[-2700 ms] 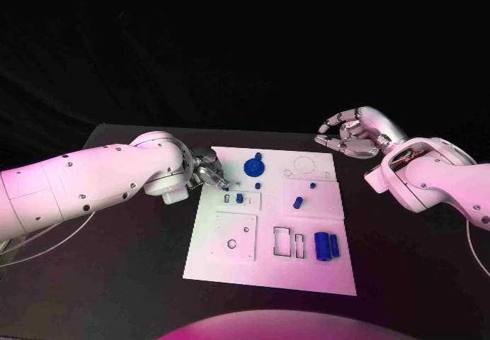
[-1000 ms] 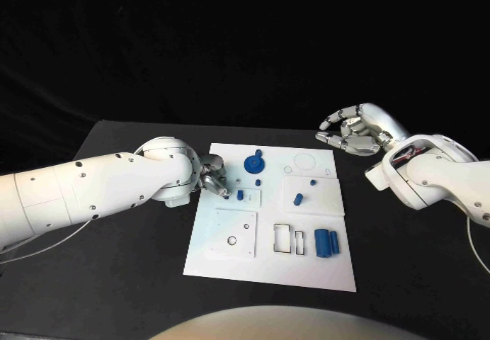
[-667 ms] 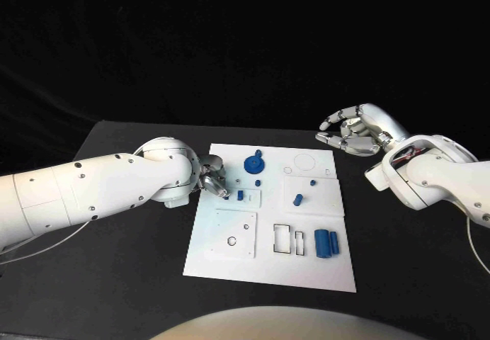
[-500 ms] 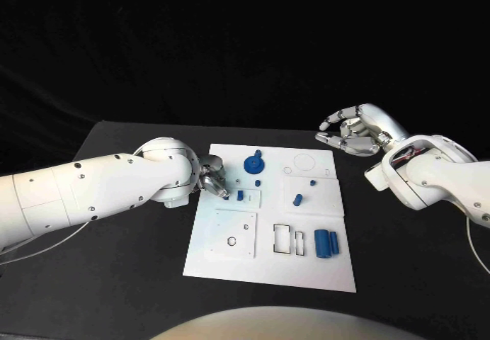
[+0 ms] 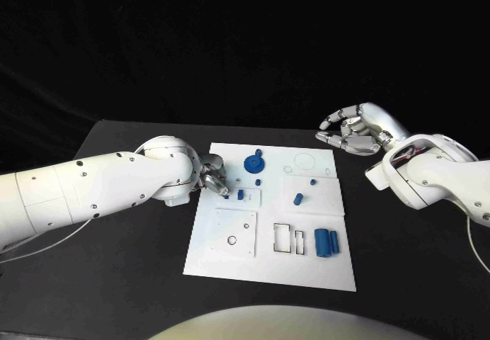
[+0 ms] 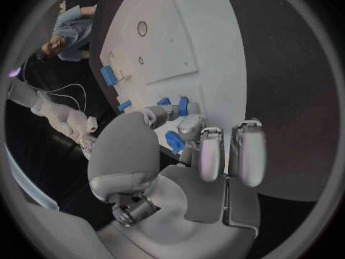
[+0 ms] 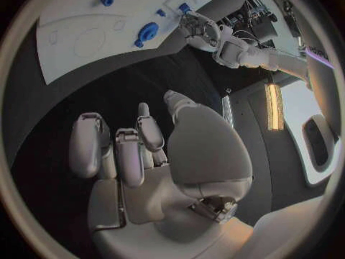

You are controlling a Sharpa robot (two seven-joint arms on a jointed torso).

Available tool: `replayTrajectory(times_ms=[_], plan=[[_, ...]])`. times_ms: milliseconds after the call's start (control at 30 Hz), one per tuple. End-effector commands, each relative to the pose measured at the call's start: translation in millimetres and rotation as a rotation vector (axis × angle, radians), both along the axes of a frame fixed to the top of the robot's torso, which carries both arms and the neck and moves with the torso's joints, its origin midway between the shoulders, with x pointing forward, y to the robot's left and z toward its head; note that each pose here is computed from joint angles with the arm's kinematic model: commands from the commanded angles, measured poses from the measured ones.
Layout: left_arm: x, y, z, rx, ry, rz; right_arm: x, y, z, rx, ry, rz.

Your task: Assemble the parts on the task board

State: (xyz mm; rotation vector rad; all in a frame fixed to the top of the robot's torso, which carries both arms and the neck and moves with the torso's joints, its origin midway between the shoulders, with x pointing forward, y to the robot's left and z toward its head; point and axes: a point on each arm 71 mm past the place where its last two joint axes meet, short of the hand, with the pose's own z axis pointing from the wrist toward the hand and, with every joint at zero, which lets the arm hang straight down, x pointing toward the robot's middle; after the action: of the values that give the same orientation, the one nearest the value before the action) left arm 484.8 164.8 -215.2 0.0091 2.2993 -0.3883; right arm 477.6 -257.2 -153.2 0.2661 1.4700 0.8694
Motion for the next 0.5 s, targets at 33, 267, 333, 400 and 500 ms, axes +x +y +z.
replayTrajectory(times_ms=[33, 267, 333, 400, 500], plan=[[-2.9, -1.0, -6.0, 0.018, 0.038, -0.011, -0.7, 1.1, -0.2, -0.007, -0.003, 0.015], [-2.3, -0.7, -6.5, 0.022, 0.043, -0.012, -0.7, 0.8, -0.1, -0.007, -0.004, 0.014], [-2.2, -0.5, -6.6, 0.022, 0.044, -0.011, -0.7, 0.7, -0.1, -0.007, -0.005, 0.014], [-2.1, -0.4, -6.7, 0.023, 0.045, -0.012, -0.7, 0.6, -0.1, -0.007, -0.005, 0.014], [-2.0, -0.4, -6.8, 0.024, 0.047, -0.013, -0.6, 0.4, -0.1, -0.007, -0.005, 0.013]])
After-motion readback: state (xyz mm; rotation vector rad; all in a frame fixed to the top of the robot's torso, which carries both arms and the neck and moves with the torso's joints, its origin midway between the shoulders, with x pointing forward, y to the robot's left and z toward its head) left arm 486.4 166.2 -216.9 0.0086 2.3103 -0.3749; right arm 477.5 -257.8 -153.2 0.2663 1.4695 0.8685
